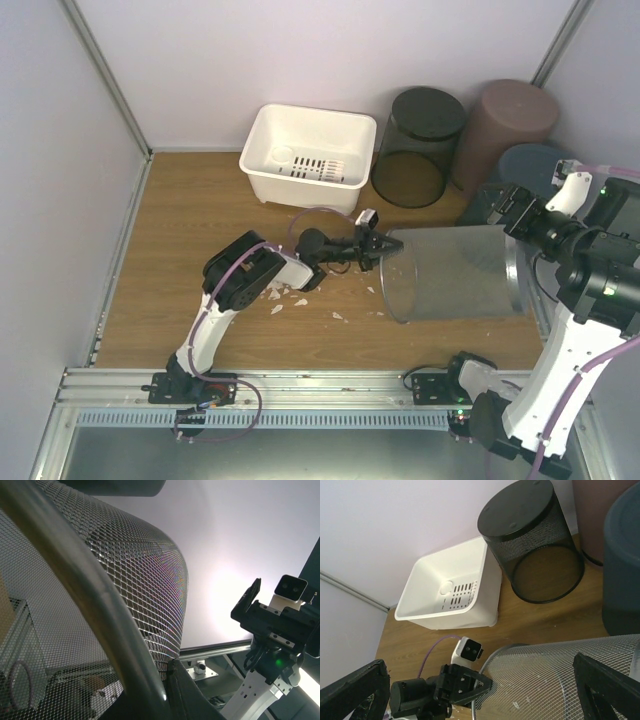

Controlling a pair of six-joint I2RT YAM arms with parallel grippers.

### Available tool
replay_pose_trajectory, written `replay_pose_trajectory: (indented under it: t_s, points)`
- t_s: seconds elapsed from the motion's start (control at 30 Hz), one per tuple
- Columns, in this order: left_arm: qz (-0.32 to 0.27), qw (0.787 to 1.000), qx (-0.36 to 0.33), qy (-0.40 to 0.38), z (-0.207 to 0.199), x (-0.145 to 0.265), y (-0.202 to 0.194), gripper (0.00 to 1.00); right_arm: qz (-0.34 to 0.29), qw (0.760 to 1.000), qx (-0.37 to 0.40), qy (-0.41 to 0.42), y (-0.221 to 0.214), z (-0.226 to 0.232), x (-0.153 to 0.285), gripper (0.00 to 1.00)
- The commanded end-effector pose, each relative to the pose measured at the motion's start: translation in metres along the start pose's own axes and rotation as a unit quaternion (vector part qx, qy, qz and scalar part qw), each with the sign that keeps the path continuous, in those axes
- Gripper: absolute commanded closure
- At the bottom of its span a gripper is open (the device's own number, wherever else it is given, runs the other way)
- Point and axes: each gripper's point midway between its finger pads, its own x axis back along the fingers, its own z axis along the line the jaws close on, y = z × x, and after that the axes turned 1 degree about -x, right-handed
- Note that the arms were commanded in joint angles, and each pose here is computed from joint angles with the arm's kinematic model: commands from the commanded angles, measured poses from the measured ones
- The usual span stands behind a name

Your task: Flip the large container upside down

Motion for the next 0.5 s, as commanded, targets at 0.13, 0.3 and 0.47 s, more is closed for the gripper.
replay_pose_trajectory:
  t_s: [0.13, 0.3, 0.47]
  points:
    - [0.047, 0.989, -0.129, -0.063, -0.006, 0.015, -0.016, 0.94, 0.007, 1.0, 0.0, -0.011, -0.008, -0.008, -0.003, 0.0]
    - [0.045, 0.99, -0.121, -0.052, 0.008, 0.019, -0.013, 0.88, 0.01, 1.0, -0.003, -0.016, -0.011, -0.012, -0.004, 0.0]
    - [0.045, 0.992, -0.111, -0.042, 0.018, 0.023, -0.013, 0.79, 0.014, 1.0, -0.006, -0.021, -0.013, -0.015, -0.007, 0.0]
